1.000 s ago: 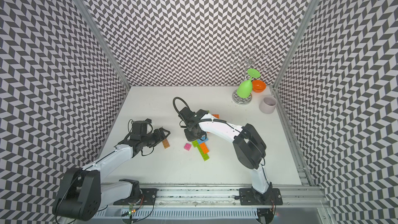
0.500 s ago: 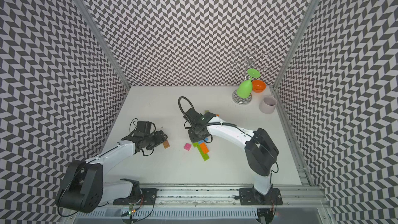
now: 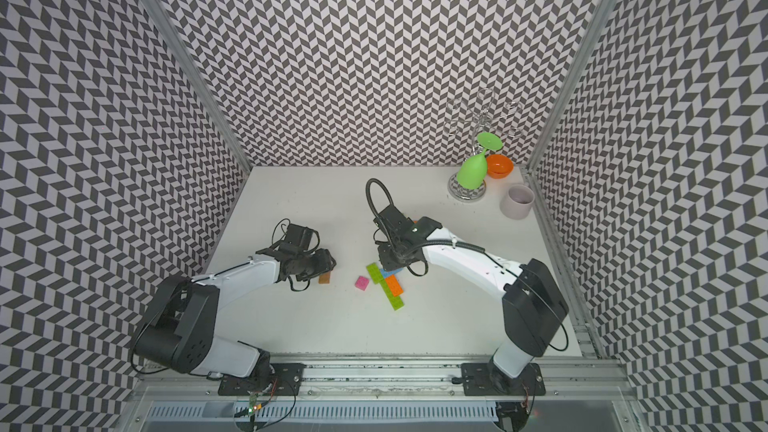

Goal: Assemble a small pinwheel with lego
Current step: Adjust the lego brick at the center of the board.

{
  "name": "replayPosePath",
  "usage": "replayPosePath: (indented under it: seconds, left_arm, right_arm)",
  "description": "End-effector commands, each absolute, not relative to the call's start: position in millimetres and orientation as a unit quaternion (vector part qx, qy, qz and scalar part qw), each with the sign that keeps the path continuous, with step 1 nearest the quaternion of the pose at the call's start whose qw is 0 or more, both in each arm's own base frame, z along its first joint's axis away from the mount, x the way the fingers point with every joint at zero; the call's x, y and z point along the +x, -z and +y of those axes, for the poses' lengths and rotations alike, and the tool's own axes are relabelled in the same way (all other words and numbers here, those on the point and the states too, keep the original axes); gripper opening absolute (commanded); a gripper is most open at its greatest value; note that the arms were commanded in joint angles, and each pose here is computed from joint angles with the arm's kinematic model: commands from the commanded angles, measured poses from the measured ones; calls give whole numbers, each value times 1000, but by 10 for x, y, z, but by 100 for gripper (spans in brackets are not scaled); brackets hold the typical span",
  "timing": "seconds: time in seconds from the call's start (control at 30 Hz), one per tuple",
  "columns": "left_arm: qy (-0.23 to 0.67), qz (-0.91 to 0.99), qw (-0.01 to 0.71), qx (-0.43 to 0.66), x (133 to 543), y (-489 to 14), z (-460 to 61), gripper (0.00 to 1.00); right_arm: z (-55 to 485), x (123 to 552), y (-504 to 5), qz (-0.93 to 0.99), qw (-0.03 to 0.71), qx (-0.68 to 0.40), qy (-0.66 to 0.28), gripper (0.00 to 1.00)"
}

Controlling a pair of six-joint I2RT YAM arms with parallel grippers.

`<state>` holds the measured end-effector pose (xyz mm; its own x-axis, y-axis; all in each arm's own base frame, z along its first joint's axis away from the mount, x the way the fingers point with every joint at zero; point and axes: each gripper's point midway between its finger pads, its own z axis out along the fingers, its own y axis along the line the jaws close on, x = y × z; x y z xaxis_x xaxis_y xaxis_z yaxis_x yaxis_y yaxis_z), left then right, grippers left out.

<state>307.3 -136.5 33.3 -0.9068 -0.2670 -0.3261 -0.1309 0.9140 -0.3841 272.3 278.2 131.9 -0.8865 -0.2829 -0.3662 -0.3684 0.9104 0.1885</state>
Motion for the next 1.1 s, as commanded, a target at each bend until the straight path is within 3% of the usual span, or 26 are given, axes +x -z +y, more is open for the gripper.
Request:
replayPosePath:
  seconds: [0.0,0.27,0.5,0.7,1.07]
  left_arm:
    - [150,975,157,-56,2966,-189,-1488,58]
    - [120,985,125,18,2727,-38,-1820,46]
    - [58,992,101,39,2492,86,-1771,45]
    - [58,994,88,35,2251,129,-1758,41]
    - [89,990,110,-13,2334,-5,-1640,48]
  right_arm:
    - [2732,2778,-1426,957,196,-164,-134,13]
    - [2569,2784,-1424,959,203,-154,-125,13]
    - [2507,2774,-1417,960,203,-148,-124,13]
    - [2486,2766,-1440,960,205,-144,-126,12]
    - [2878,2640,-1537,950,203,-138,-193,13]
